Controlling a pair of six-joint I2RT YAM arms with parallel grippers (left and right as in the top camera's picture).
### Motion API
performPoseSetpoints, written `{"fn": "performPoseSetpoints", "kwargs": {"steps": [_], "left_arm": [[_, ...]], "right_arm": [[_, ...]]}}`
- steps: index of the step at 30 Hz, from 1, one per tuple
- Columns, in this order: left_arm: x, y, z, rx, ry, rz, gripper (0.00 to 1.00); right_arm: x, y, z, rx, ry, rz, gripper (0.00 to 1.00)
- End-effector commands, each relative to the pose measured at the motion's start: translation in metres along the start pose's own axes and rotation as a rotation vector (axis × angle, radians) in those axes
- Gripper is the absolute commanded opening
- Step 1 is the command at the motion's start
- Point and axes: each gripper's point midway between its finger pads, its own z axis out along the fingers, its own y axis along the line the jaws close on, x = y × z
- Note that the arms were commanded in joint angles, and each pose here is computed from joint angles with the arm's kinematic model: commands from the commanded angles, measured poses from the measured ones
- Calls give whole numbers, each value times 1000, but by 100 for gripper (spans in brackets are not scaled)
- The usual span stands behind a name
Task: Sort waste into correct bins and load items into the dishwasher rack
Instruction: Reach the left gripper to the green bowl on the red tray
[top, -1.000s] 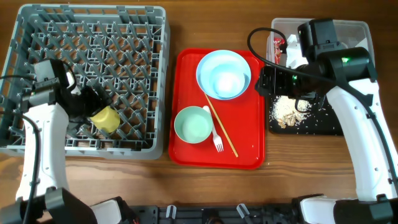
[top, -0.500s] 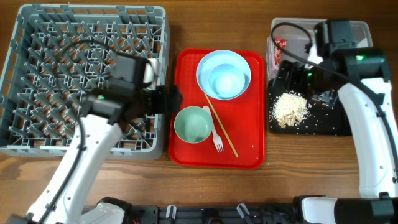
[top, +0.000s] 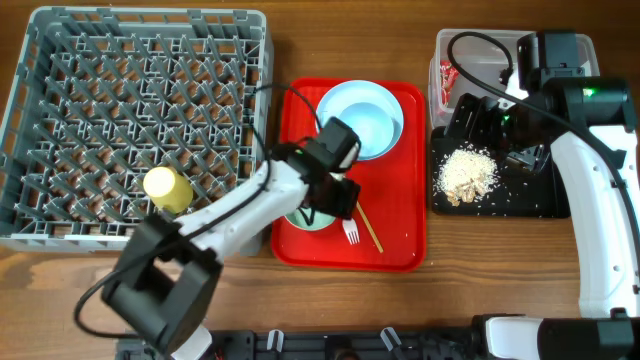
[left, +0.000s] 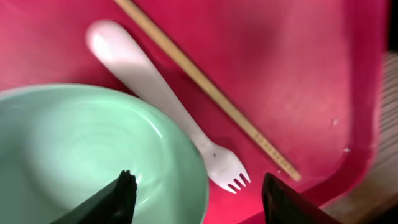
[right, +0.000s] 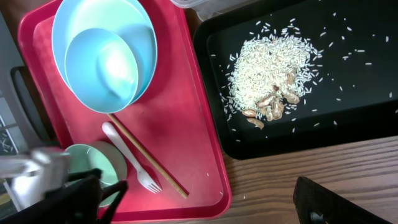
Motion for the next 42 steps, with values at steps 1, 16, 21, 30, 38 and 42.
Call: {"fn": "performPoseSetpoints", "kwargs": {"steps": [1, 16, 21, 30, 38, 42], "left_arm": [[1, 1, 13, -42, 18, 20, 45], [2, 8, 17, -81, 21, 18, 22], [3, 8, 18, -83, 24, 15, 25], [9, 11, 20, -89, 40, 12, 20], [18, 16, 25, -97, 62, 8, 18], [15, 15, 24, -93, 53, 10, 4]], "right_arm": [[-3, 4, -8, -23, -23, 13, 100], [-3, 4, -8, -23, -22, 13, 100], [-3, 4, -8, -23, -22, 13, 100], [-2, 4, -8, -23, -21, 13, 100], [-2, 4, -8, -22, -20, 14, 100], [-2, 4, -8, -22, -20, 14, 100]]}}
